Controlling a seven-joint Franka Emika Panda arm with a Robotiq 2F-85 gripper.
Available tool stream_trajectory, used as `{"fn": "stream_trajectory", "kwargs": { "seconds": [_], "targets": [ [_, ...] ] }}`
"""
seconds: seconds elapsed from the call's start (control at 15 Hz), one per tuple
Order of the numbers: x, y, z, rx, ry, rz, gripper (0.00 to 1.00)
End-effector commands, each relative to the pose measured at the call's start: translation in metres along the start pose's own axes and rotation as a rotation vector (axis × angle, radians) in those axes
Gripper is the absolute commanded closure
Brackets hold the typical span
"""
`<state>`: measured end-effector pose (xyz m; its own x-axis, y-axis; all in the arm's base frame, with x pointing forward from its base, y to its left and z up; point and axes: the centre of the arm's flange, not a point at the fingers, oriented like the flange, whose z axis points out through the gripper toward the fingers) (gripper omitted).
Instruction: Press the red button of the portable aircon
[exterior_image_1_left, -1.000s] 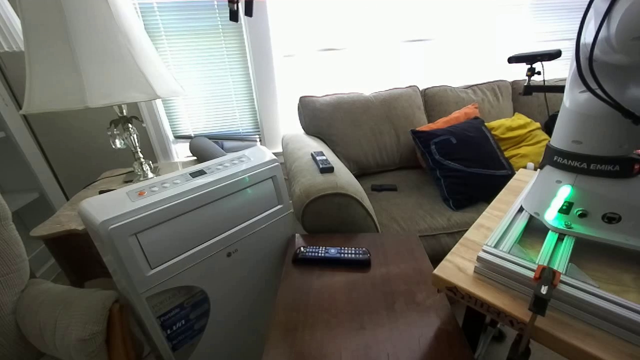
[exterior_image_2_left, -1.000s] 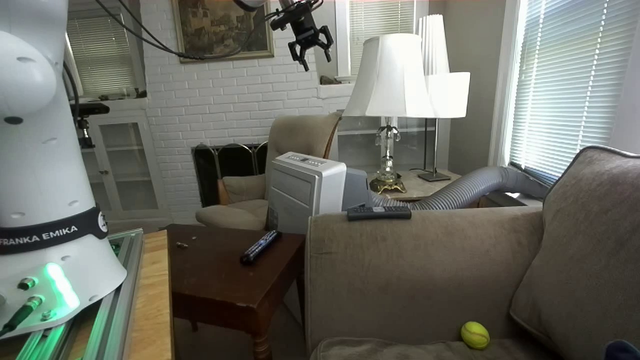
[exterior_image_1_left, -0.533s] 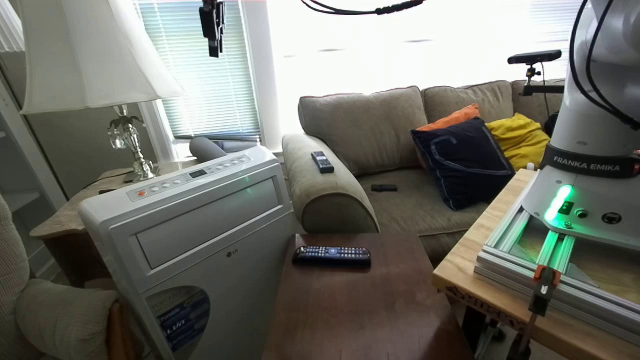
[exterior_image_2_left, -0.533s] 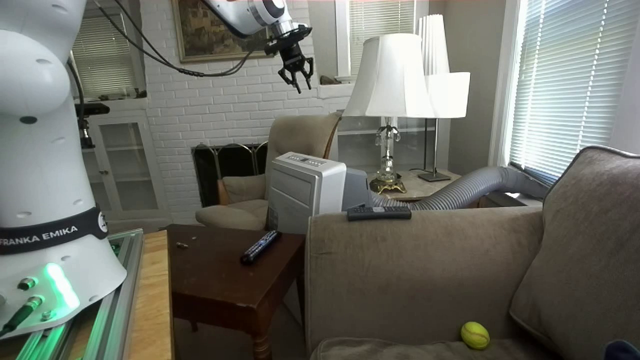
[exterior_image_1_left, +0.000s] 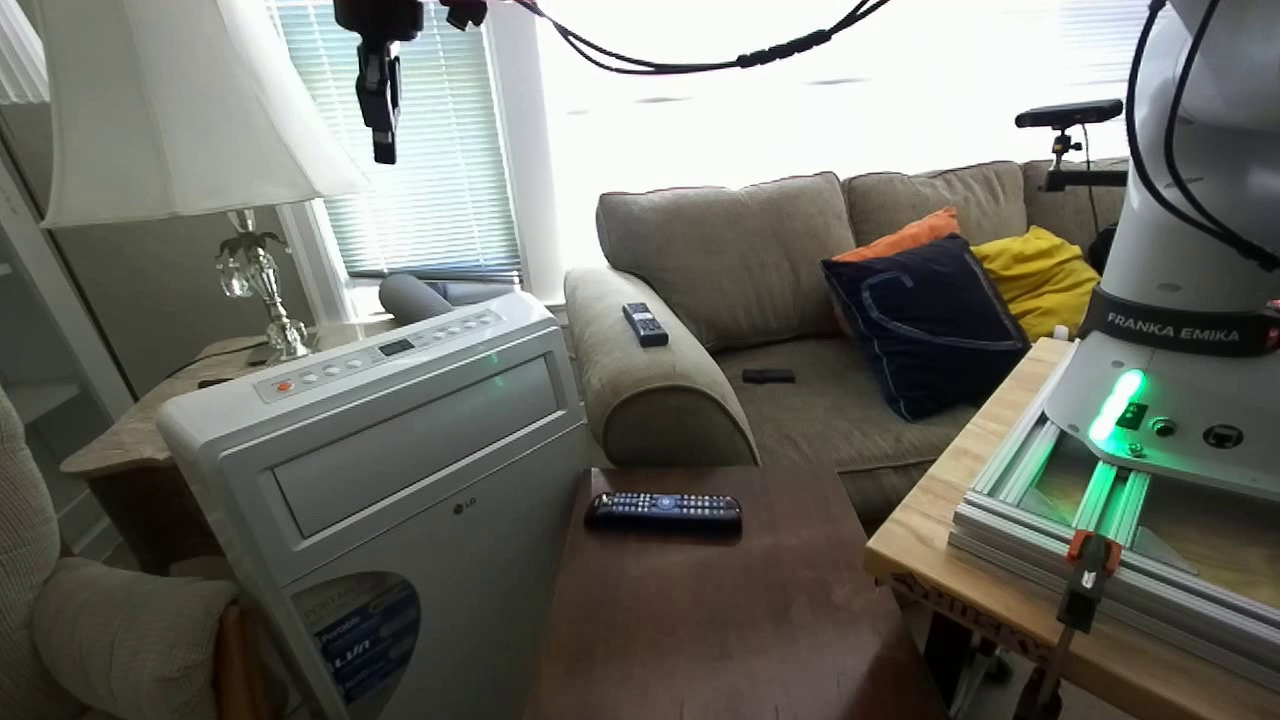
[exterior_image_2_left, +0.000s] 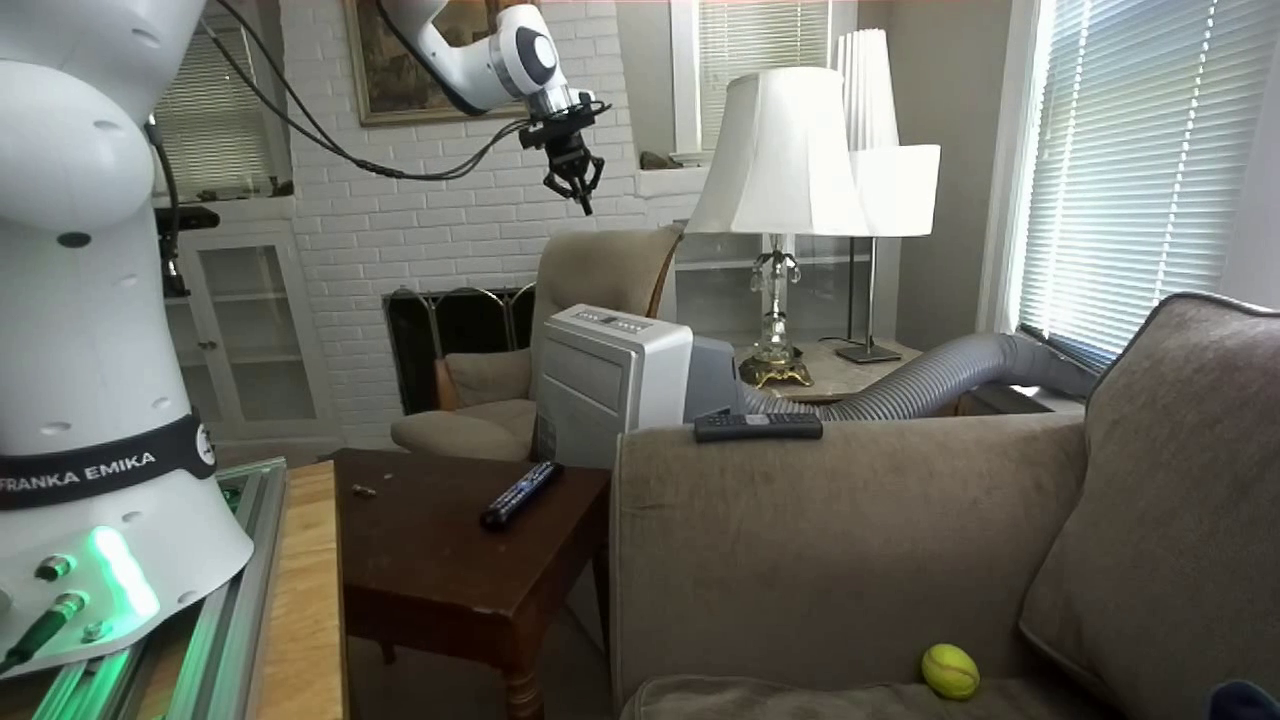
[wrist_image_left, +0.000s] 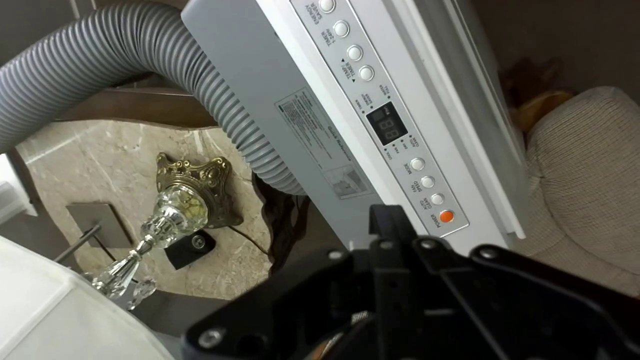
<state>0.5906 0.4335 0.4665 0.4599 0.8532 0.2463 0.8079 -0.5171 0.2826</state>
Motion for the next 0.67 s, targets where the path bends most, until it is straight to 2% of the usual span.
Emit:
{"fn": "stream_trajectory", "kwargs": {
  "seconds": [0.0, 0.13, 0.27, 0.6],
  "targets": [
    [0.0, 0.0, -0.001, 0.0, 0.001, -0.002, 0.99],
    [0.001, 0.002, -0.002, -0.002, 0.003, -0.004, 1.0],
    [0.001, -0.008, 0.01, -0.039, 0.042, 0.017, 1.0],
    [0.026, -0.055, 0.058, 0.01, 0.157, 0.077, 1.0]
  ]
}}
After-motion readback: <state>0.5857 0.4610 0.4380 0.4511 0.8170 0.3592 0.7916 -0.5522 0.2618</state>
